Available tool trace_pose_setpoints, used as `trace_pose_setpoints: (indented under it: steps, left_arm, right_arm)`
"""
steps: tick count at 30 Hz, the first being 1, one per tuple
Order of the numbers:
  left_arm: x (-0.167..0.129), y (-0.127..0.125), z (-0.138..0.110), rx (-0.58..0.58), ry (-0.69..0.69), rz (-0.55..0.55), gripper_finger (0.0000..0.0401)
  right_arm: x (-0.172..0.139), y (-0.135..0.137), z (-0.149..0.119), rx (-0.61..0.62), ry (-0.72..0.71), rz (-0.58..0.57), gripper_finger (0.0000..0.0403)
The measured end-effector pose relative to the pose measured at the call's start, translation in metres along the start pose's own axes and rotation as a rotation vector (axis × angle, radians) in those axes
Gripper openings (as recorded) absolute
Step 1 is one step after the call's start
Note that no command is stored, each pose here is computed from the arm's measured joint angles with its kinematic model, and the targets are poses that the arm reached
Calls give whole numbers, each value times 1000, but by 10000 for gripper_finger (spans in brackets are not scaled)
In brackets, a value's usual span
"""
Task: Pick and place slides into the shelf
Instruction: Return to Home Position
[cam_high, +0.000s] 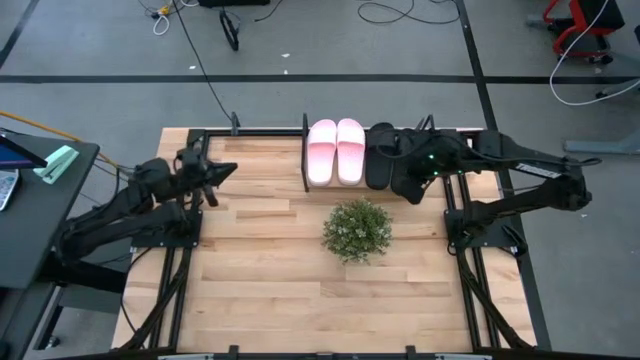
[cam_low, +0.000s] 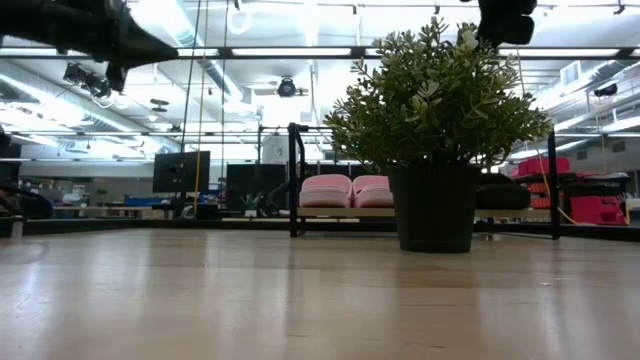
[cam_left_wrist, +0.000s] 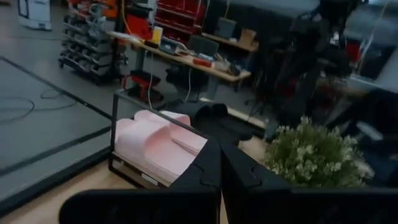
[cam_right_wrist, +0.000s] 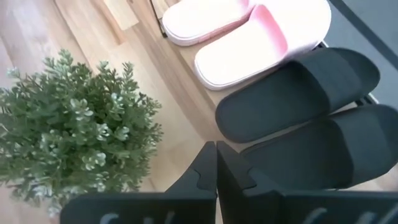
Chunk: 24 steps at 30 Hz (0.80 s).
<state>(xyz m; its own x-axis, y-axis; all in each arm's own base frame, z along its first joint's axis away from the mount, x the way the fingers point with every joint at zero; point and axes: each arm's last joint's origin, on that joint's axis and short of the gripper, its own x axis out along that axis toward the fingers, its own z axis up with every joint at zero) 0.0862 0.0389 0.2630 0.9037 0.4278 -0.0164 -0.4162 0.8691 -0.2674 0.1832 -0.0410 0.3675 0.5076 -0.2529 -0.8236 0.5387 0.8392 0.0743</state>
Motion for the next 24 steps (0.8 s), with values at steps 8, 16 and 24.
trace_pose_setpoints:
  steps: [8, 16, 24]
  left_arm:
    - [-17, 3, -16, -119, -70, -46, 0]
    - [-18, 0, -23, -150, -73, -47, 0]
    - [-15, -4, -32, -152, -55, -81, 0]
  right_arm:
    - [5, 2, 2, 67, 21, 2, 0]
    - [12, 4, 4, 71, 49, 8, 0]
    - [12, 4, 4, 93, 50, 8, 0]
